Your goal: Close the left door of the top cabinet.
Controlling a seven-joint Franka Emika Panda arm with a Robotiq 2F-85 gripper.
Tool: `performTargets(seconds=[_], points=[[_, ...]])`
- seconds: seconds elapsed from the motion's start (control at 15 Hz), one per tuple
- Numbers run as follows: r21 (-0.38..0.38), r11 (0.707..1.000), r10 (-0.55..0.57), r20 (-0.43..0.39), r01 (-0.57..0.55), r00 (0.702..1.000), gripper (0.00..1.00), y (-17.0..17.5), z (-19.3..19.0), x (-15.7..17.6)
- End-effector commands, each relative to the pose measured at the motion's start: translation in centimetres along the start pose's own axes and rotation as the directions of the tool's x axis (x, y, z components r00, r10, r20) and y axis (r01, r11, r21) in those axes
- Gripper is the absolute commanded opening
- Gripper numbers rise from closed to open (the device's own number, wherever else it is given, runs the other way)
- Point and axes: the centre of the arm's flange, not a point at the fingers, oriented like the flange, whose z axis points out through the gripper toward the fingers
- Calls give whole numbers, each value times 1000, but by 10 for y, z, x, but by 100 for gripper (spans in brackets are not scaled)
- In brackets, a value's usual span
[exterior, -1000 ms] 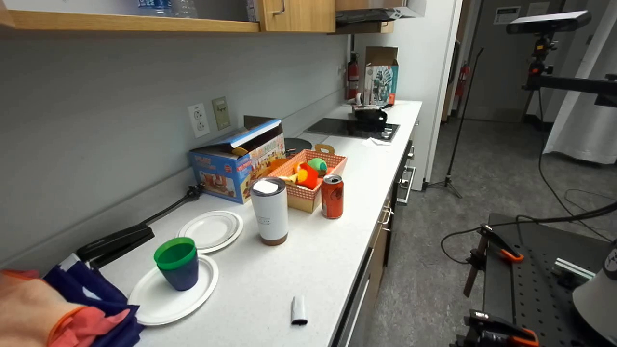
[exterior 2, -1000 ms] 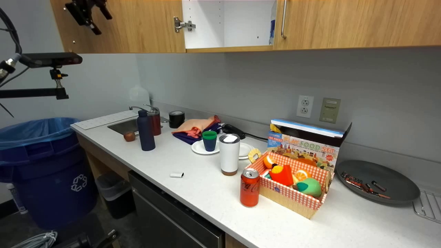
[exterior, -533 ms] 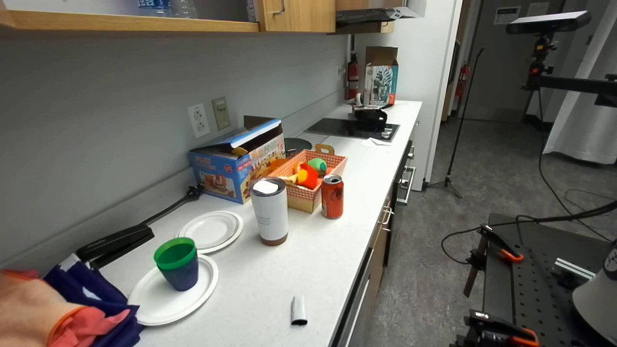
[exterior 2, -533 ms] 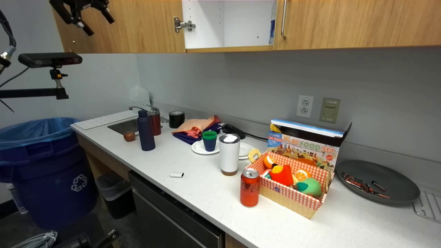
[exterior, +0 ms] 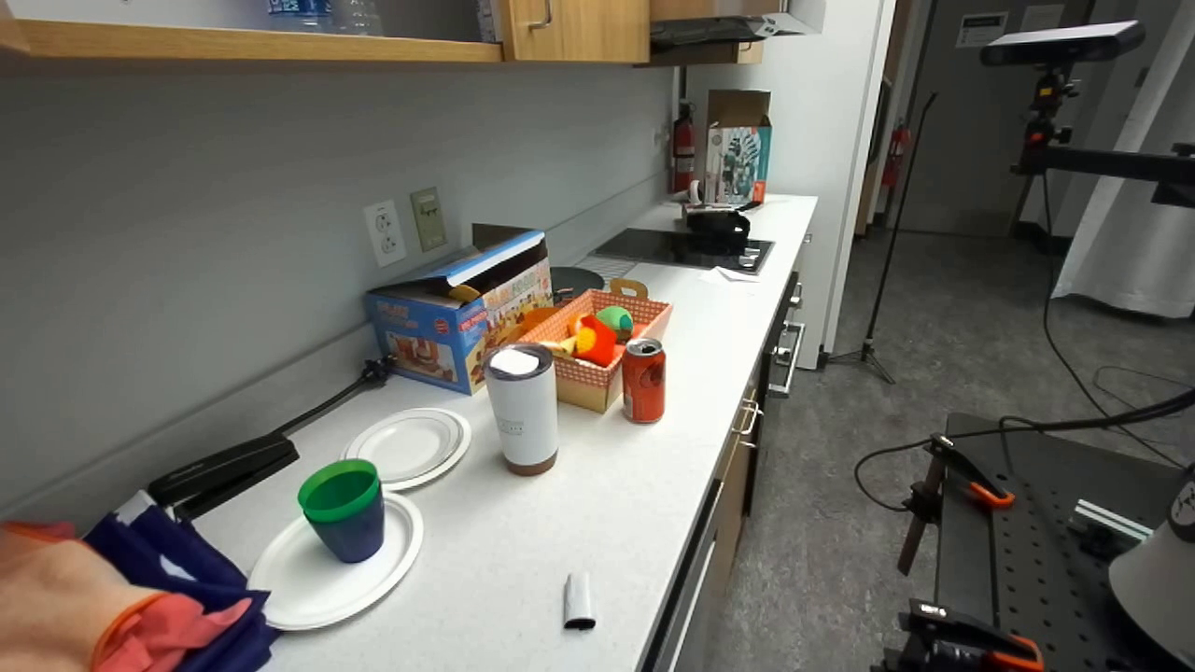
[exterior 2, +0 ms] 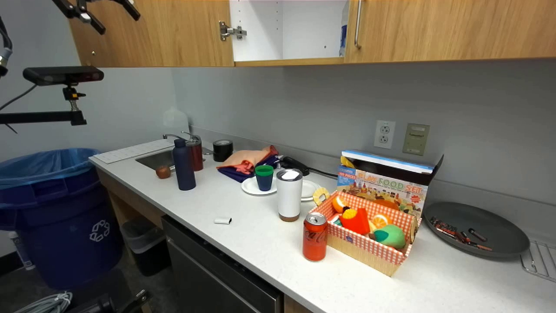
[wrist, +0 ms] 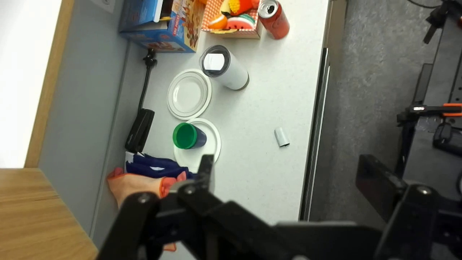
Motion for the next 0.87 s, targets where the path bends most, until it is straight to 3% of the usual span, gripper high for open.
performTargets(seconds=[0.0,0.8], points=[[1,1000,1,0,-1,1000,100,1,0,0],[5,1000,2,-1,-2,1000,100,2,1,1]])
